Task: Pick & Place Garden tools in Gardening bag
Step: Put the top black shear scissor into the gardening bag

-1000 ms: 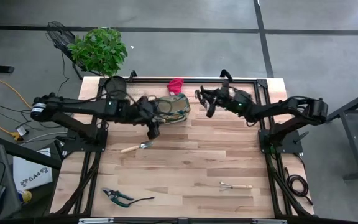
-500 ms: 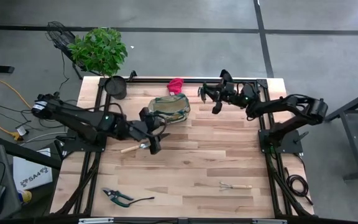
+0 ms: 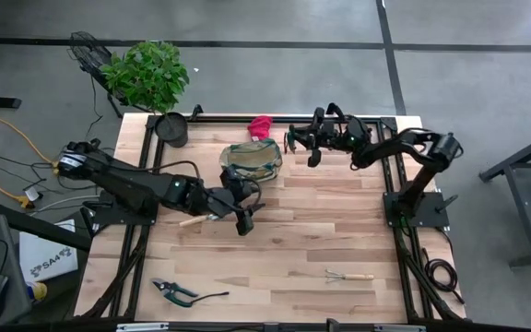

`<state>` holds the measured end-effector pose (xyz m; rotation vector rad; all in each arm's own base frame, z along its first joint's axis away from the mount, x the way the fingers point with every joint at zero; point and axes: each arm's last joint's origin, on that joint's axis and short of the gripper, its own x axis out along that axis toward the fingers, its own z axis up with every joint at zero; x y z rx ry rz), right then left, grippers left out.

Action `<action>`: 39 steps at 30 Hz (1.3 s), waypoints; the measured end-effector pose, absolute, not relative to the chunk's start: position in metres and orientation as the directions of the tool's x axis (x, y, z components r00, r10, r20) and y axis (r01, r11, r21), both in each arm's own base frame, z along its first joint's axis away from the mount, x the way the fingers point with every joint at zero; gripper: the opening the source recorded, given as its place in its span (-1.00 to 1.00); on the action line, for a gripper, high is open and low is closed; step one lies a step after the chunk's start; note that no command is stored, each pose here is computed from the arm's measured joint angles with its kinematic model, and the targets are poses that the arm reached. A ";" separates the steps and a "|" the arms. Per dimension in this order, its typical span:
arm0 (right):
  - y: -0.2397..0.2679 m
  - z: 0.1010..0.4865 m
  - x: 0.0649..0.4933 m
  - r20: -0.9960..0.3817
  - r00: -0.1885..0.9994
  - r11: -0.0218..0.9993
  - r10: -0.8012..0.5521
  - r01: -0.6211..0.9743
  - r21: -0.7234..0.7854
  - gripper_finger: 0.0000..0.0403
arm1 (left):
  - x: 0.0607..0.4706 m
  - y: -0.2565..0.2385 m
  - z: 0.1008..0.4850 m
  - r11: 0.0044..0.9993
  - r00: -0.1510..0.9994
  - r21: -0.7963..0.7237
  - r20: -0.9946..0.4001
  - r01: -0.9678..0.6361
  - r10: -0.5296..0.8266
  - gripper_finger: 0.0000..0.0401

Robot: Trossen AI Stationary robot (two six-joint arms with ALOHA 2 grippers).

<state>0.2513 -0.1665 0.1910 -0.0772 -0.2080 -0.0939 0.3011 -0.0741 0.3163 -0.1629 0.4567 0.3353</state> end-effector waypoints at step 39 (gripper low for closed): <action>-0.193 0.206 0.276 0.187 0.952 0.966 0.240 -0.216 -0.139 -0.81 | 0.333 -0.079 0.310 0.863 0.861 -0.147 -0.258 -0.484 0.439 0.03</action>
